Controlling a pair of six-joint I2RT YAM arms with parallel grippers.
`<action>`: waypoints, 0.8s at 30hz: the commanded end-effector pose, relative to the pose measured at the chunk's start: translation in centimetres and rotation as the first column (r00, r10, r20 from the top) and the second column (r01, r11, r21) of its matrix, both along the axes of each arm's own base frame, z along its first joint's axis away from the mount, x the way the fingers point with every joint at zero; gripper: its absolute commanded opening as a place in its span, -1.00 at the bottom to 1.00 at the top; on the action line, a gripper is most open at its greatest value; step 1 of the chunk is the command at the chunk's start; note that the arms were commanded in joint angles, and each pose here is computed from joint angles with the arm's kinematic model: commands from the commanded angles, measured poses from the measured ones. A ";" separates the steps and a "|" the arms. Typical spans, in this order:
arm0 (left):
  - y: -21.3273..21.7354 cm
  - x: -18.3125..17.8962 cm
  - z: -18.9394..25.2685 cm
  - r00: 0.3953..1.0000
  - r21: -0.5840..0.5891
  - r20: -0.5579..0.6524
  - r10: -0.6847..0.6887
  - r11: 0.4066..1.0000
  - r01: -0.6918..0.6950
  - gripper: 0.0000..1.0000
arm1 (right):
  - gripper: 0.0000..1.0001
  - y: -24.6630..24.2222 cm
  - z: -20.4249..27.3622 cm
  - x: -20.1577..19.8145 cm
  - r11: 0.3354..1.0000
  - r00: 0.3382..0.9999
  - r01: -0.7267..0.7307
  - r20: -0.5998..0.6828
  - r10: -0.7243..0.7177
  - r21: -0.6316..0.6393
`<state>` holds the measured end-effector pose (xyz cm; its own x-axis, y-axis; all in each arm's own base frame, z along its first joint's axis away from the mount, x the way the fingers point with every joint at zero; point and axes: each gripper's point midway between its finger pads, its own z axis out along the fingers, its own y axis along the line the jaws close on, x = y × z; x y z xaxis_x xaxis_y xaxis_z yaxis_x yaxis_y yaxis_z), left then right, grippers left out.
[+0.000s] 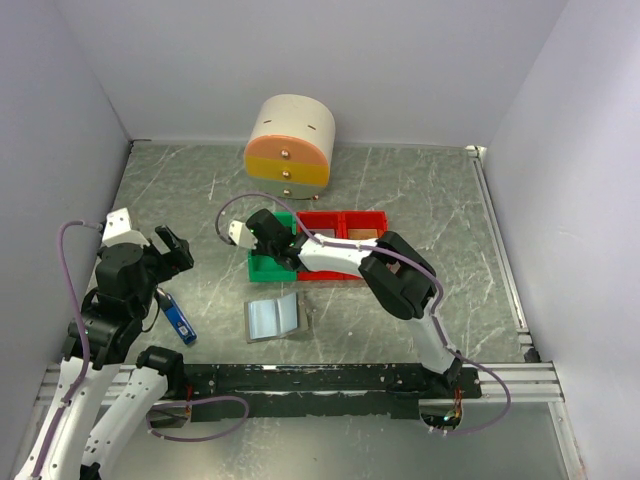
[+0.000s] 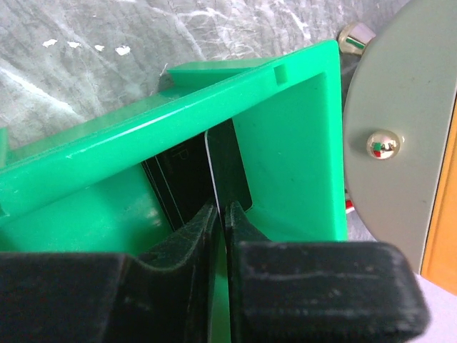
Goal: Take the credit cards out of the card holder
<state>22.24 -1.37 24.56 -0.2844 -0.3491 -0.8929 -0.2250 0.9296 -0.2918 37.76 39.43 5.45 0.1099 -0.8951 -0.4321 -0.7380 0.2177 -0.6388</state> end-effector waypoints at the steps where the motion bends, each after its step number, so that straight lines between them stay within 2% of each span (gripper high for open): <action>1: 0.5 -0.1 0.5 1.000 -0.001 0.016 0.025 1.000 -0.025 0.99 | -0.78 -0.4 -0.9 0.3 1.000 1.000 0.005 -0.005 -0.005 -0.028; 7: 0.4 0.0 0.4 1.000 -0.001 0.012 0.019 1.000 -0.019 1.00 | -0.47 -0.7 -0.8 -0.2 1.000 0.999 -0.004 -0.033 0.004 -0.014; 18: 0.3 0.0 0.3 1.000 0.001 0.008 0.017 1.000 -0.017 1.00 | -0.43 -1.4 -0.4 0.5 0.999 0.999 0.038 -0.024 -0.038 -0.004; 24: 0.1 0.2 0.0 1.000 0.003 -0.004 0.008 1.000 -0.008 1.00 | -0.30 -1.3 -0.4 0.5 0.999 0.998 0.051 -0.045 -0.051 0.001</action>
